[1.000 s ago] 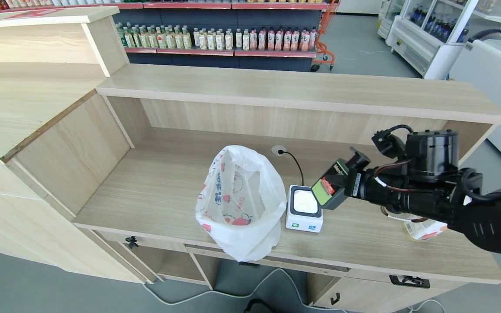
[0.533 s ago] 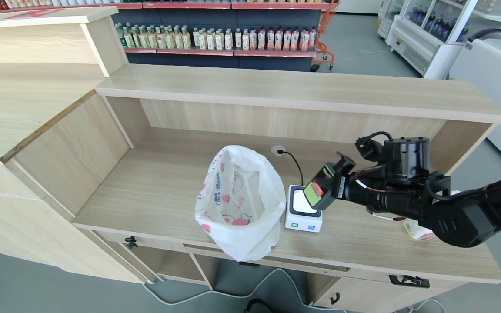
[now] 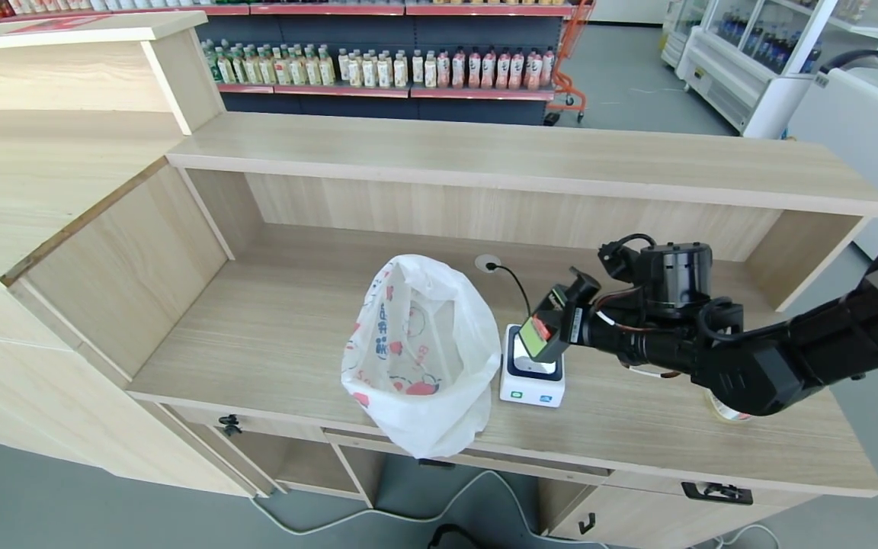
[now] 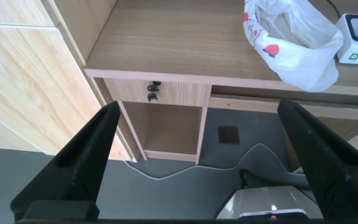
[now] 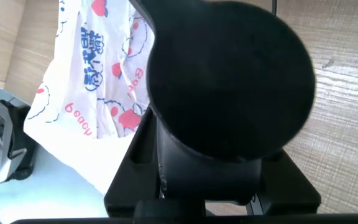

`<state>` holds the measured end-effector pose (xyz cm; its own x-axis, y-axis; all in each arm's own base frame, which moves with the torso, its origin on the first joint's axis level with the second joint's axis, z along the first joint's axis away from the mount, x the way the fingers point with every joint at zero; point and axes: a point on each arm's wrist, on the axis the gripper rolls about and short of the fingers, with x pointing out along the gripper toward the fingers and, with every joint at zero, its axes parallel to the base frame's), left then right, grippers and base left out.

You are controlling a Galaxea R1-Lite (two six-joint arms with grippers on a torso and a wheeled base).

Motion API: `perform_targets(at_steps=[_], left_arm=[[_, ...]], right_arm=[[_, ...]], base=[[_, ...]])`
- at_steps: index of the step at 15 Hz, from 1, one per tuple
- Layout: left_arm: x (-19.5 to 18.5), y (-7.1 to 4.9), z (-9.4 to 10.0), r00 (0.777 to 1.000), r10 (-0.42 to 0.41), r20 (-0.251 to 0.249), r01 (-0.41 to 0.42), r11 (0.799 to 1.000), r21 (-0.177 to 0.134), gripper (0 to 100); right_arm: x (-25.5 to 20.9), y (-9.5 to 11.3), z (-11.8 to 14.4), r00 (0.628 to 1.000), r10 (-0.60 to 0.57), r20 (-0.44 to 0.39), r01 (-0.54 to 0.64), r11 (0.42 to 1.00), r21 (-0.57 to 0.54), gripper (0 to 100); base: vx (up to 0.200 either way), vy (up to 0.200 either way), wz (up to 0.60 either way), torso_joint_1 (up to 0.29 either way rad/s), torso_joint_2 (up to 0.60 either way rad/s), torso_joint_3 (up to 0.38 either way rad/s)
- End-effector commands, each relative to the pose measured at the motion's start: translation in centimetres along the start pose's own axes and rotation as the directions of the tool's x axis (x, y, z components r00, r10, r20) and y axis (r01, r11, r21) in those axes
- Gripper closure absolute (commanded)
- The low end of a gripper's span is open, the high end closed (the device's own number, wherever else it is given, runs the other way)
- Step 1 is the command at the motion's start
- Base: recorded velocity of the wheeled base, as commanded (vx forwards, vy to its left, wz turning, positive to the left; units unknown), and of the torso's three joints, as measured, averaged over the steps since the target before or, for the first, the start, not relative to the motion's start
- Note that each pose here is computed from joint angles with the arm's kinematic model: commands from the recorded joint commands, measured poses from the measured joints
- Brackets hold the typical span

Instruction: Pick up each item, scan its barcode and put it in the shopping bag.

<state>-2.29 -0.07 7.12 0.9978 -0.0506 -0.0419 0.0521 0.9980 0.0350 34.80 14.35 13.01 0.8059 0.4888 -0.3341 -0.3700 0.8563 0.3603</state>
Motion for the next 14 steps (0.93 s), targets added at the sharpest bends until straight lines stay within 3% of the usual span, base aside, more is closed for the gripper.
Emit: perform_targets(at_steps=[1, 14], left_arm=[[0.0, 0.0, 0.0, 1.000, 0.000, 0.000, 0.000, 1.000, 0.000, 0], [0.0, 0.0, 0.0, 1.000, 0.000, 0.000, 0.000, 1.000, 0.000, 0]], right_arm=[[0.8, 0.0, -0.6, 1.000, 0.002, -0.019, -0.002, 1.000, 0.000, 100], [3.4, -0.2, -1.8, 1.000, 0.007, -0.030, -0.007, 1.000, -0.007, 100]], base=[[0.000, 0.000, 0.00, 0.000, 0.00, 0.000], [0.000, 0.000, 0.00, 0.000, 0.00, 0.000]])
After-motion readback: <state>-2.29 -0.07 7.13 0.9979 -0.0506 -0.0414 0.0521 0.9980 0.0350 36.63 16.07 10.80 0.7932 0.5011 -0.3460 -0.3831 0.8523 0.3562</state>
